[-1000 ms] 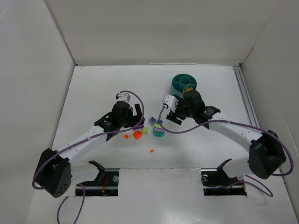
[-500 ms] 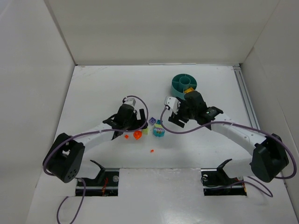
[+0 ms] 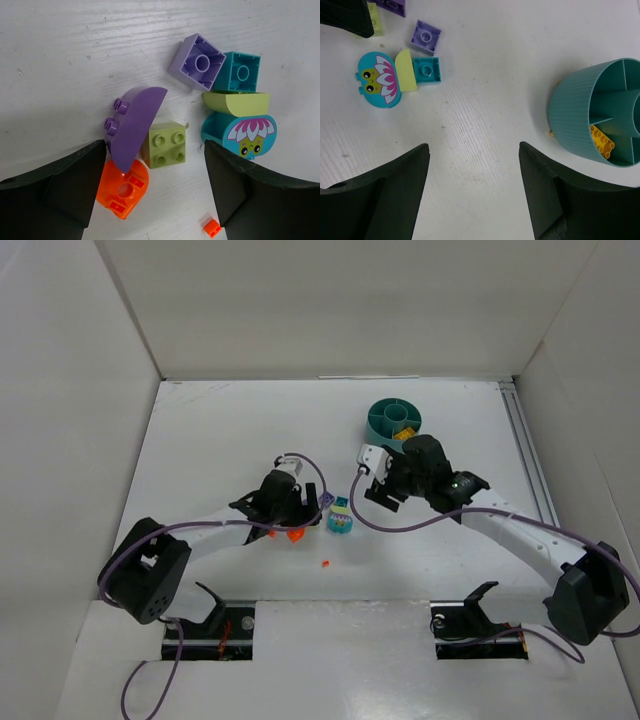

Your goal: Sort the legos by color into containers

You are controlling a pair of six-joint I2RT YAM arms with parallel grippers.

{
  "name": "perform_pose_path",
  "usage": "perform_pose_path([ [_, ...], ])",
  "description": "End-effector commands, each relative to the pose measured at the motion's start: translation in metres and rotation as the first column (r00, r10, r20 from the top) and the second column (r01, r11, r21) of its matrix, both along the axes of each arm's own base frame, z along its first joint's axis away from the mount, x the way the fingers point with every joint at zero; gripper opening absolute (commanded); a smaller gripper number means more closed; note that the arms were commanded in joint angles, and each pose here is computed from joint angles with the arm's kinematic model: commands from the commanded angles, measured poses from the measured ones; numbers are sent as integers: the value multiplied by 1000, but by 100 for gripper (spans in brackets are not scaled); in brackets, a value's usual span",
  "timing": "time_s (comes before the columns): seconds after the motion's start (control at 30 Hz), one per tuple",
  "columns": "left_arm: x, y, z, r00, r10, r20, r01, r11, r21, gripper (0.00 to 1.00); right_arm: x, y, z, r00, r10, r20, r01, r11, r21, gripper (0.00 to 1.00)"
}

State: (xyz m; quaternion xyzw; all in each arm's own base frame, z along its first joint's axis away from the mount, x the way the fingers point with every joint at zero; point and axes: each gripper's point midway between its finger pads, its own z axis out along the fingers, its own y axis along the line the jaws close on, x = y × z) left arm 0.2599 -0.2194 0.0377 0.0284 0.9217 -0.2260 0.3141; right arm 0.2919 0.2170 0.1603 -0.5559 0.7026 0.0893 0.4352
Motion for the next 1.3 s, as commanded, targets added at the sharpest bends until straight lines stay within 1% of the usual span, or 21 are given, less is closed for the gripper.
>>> perform_pose_path([
  [0.0, 1, 7, 6, 998, 43, 45, -45, 998, 35, 76, -4, 1, 10, 1000, -2, 20, 2, 1000, 19, 77],
  [0.17, 16, 17, 3, 988, 147, 44, -150, 984, 94, 67, -5, -2, 13, 1000, -15, 26, 14, 1000, 26, 76],
  [0.23, 24, 16, 8, 983, 178, 54, -182, 979, 90, 65, -6, -2, 16, 999, -15, 33, 14, 999, 31, 76],
  [0.27, 26, 20, 6, 978, 203, 53, -207, 972, 110, 64, -6, -2, 16, 999, -15, 34, 14, 999, 31, 76],
  [0.33, 31, 18, 9, 976, 209, 62, -215, 970, 110, 64, -6, -2, 16, 999, -15, 34, 14, 999, 31, 76],
  [0.57, 43, 6, 11, 984, 163, 72, -171, 978, 120, 64, -4, -1, 14, 999, -15, 34, 14, 999, 31, 76],
  [0.8, 42, 11, 3, 981, 185, 59, -192, 971, 143, 46, 1, -3, 13, 999, -17, 35, 16, 999, 33, 76],
  [0.9, 45, 12, 5, 974, 218, 61, -225, 965, 136, 40, 2, 2, 14, 999, 0, 38, -2, 999, 50, 74],
  [1.0, 46, 14, 6, 972, 225, 67, -232, 962, 141, 39, 0, 3, 7, 1000, 7, 20, -8, 999, 44, 74],
  [1.03, 46, 14, 6, 972, 225, 67, -232, 962, 141, 34, 0, 3, 7, 1000, 7, 20, -8, 999, 44, 74],
  [1.1, 50, 15, 9, 968, 237, 84, -248, 958, 143, 34, 0, 3, 7, 1000, 7, 20, -8, 999, 44, 74],
  [1.13, 51, 14, 11, 968, 237, 84, -248, 958, 145, 32, 0, 3, 7, 1000, 7, 20, -8, 999, 44, 74],
  [1.2, 51, 17, 10, 964, 251, 82, -261, 953, 151, 23, 0, 3, 7, 1000, 7, 20, -8, 999, 44, 74],
  [1.27, 55, 13, 14, 964, 252, 88, -262, 954, 143, 11, 0, 2, 10, 1000, 7, 27, -9, 999, 49, 73],
])
